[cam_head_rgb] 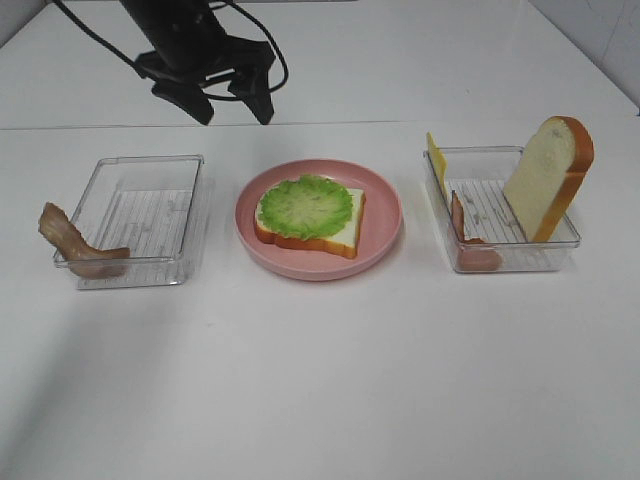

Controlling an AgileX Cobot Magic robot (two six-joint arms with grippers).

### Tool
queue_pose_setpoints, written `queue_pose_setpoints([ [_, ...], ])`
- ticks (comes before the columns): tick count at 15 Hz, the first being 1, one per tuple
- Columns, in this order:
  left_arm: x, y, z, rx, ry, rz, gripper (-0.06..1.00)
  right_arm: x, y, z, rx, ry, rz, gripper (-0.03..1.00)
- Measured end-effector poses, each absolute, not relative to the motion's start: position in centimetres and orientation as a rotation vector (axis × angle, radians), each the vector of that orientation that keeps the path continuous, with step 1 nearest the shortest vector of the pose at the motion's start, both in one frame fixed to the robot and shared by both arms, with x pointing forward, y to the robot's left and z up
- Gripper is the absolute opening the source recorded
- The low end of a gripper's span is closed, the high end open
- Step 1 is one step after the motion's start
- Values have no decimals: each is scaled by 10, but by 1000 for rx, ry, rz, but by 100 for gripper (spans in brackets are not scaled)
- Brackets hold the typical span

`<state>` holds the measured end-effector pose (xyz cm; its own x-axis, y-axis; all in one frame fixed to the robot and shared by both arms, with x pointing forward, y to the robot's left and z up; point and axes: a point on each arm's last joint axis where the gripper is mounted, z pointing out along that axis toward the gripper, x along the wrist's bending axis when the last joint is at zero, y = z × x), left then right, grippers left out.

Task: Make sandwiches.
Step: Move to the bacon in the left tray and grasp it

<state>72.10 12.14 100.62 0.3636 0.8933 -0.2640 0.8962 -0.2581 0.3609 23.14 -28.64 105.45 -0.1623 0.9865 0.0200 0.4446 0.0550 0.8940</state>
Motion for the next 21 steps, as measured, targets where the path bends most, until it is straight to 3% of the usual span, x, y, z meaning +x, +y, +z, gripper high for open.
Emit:
queue_pose_setpoints([
  [2,715,137,1045,2140,1634,191,76,231,-286,1054,1448,1684,1060,77],
  [6,702,149,1093,2078,1620,323,74,231,-286,1054,1448,1684,1060,77],
  [11,680,208,1147,1918,1705,419,74,231,-286,1054,1448,1684,1060,77],
  [16,633,261,1122,1976,1915,341,74,231,-286,1054,1448,1684,1060,77],
  [20,613,278,1087,2030,2039,236,74,231,-286,1054,1448,1684,1060,77],
  [21,606,278,1062,2055,2076,173,74,231,-286,1054,1448,1684,1060,77],
])
